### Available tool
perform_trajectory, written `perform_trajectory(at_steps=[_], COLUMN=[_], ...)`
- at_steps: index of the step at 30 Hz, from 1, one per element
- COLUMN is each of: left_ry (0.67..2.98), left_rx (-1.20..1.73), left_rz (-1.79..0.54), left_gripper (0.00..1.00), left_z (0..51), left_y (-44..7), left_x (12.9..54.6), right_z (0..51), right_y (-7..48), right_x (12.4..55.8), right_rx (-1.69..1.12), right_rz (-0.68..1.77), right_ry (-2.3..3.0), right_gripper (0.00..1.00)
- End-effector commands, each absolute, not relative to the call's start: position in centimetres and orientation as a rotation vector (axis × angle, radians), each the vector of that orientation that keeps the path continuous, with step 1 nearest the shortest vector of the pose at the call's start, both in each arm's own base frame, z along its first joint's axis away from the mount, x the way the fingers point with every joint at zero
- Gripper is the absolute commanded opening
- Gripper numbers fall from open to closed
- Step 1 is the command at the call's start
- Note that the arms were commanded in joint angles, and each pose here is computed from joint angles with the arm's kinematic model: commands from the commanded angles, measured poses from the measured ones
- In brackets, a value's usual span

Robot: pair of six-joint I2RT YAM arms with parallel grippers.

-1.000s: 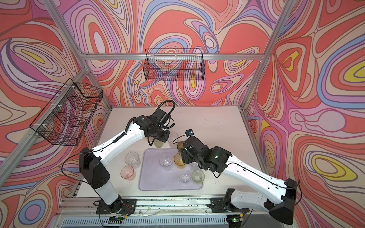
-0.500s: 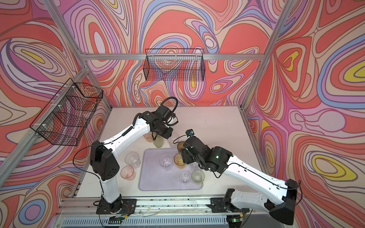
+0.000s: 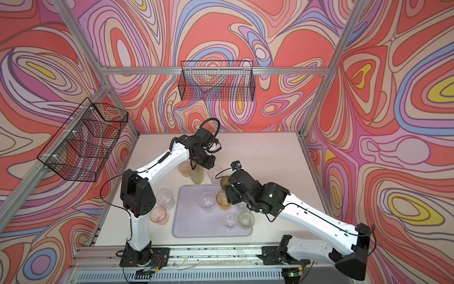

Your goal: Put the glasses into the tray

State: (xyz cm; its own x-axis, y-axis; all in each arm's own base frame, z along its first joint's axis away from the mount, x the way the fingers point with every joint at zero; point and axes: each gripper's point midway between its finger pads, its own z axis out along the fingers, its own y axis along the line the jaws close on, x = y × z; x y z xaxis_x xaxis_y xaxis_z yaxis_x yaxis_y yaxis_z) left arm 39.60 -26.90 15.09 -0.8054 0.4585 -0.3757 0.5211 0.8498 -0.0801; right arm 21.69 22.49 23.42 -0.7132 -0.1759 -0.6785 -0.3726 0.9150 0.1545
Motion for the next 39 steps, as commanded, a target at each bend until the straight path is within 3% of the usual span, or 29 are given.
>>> perform_trajectory(at_steps=[1,39], left_ry=[2.682,2.804], left_rx=[0.756,0.769], left_rz=[-0.253,-0.206], left_gripper=[0.42,0.28], left_z=[14.8,9.3], left_y=[-26.8,-26.4], left_x=[40.3,41.0], right_z=[24.3,24.4], right_y=[22.5,22.0], right_x=[21.7,21.8], right_rx=[-0.381,-0.36], right_rz=[0.388,0.382], right_ry=[2.359,2.341], right_gripper=[0.75,0.75])
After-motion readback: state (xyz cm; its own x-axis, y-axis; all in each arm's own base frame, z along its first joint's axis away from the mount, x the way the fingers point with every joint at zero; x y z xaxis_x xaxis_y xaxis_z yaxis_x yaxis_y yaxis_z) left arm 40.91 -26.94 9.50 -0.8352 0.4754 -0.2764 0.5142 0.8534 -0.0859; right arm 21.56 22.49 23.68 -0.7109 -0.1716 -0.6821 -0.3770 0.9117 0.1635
